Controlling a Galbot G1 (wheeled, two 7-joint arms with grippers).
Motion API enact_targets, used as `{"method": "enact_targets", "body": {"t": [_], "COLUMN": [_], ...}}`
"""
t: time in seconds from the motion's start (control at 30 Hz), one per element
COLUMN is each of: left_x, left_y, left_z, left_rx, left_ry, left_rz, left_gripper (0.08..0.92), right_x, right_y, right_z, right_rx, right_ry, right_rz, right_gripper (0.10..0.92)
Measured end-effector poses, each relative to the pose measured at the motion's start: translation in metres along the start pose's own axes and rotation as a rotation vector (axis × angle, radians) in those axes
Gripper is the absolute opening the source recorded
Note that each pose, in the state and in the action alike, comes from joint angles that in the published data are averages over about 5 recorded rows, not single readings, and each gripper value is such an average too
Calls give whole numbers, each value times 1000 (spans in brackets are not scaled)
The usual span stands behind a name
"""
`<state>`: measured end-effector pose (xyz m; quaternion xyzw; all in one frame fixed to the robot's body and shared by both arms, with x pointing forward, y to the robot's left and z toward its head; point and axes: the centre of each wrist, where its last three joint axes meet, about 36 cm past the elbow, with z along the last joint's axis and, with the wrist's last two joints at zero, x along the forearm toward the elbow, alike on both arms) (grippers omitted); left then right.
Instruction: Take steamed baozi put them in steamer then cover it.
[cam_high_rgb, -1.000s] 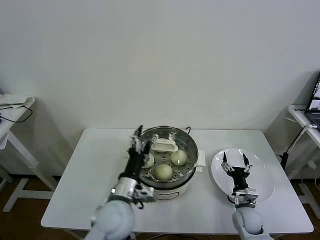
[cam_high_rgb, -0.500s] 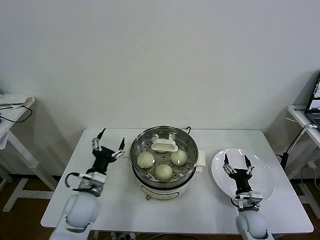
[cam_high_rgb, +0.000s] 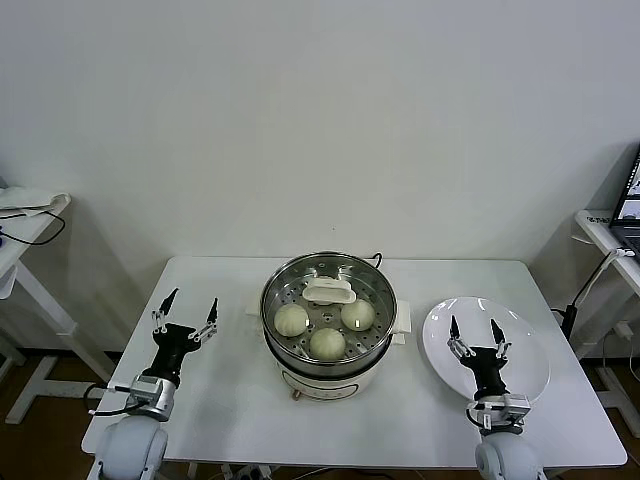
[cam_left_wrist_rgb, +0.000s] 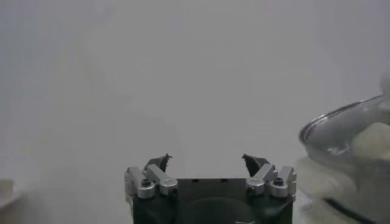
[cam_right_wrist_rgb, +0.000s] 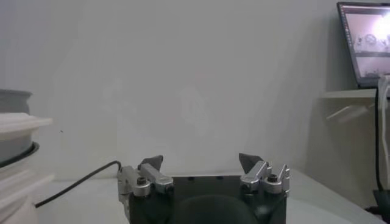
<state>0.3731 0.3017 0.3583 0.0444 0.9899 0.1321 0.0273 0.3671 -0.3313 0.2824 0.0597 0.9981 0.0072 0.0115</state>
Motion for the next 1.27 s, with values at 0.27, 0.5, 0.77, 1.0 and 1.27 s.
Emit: {"method": "enact_targets", "body": {"t": [0.27,0.5,0.77,1.0,1.27], "left_x": [8,10,13,15,17], "left_y": [4,7,6,7,5], "left_z": [12,17,23,24,24], "left_rx": [31,36,49,50,56], "left_ry": [0,9,26,31,32], "left_rz": [-4,-5,-9,-12,-12], "left_gripper": [823,823,823,823,823], "right_x": [8,13,17,19,20], "right_y": [-2,-5,-6,-8,-6], "right_z": [-1,-2,-4,-6,-6], "right_rx": [1,14,19,24,21], "right_ry": [8,17,19,15,11], "right_rz": [0,0,2,9,12], "right_gripper": [823,823,823,823,823]}}
